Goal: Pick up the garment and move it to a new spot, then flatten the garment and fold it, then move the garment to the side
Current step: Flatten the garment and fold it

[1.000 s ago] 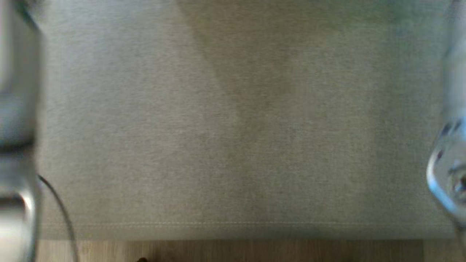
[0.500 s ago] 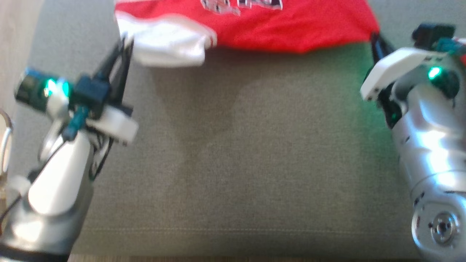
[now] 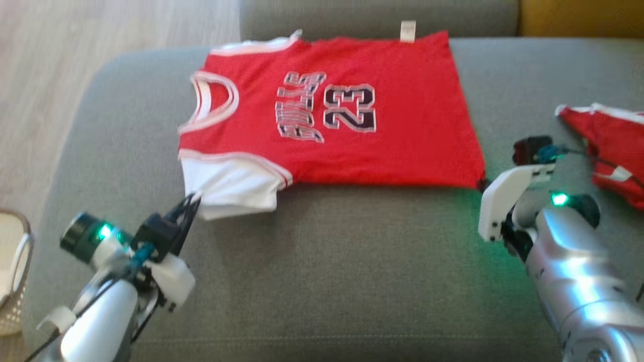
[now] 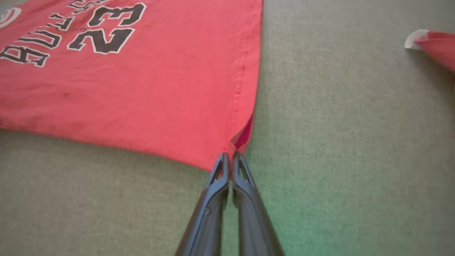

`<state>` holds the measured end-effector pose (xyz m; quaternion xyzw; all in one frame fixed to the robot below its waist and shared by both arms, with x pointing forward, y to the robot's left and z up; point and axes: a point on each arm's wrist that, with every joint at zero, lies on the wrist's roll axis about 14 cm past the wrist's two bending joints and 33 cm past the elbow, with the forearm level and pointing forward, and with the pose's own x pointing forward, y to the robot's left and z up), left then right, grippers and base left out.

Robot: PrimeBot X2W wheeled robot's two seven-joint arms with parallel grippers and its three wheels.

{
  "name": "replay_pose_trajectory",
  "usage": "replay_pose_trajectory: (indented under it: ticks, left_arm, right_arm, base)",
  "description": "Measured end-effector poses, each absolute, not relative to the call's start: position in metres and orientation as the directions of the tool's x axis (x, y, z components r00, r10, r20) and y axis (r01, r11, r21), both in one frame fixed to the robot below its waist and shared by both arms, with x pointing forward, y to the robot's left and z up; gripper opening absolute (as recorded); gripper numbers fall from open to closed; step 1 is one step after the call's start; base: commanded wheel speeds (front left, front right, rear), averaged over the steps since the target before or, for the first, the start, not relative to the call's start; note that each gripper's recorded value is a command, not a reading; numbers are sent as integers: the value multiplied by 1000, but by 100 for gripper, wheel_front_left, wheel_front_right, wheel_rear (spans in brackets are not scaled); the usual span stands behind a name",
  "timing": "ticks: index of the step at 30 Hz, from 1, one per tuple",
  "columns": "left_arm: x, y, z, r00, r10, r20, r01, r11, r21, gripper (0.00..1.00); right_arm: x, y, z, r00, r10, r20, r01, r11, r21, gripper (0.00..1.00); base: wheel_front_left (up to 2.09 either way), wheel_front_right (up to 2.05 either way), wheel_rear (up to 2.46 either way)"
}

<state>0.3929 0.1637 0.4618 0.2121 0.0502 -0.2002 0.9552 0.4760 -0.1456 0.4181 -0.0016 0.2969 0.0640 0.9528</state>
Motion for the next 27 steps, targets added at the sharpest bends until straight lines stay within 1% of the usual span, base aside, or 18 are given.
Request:
replay_pose_trajectory:
  ticks: [3, 8, 10, 17, 20, 27]
  left_arm:
    - [381, 164, 457, 909, -363, -203, 416, 820, 393, 0]
    - [354, 161, 438, 877, -387, -285, 476, 787, 392, 0]
    - [338, 161, 424, 850, -399, -344, 514, 772, 374, 0]
    - [309, 161, 409, 805, -405, -432, 561, 757, 335, 0]
    - [294, 163, 398, 776, -398, -490, 582, 752, 310, 0]
    - [273, 167, 395, 737, -402, -543, 611, 739, 283, 0]
  right_arm:
    - [462, -148, 419, 800, 117, -589, -130, 991, 20, 0]
    - [437, -153, 414, 766, 110, -633, -133, 991, 11, 0]
    - [425, -154, 410, 743, 109, -661, -139, 990, 6, 0]
    - [399, -149, 395, 662, 121, -740, -176, 984, 4, 0]
    - [387, -146, 389, 619, 129, -774, -193, 981, 9, 0]
    - [363, -141, 384, 543, 161, -824, -238, 971, 33, 0]
  base:
    - [0, 0, 0]
    - [0, 0, 0]
    - [0, 0, 0]
    - [0, 0, 0]
    - [0, 0, 0]
    - [0, 0, 0]
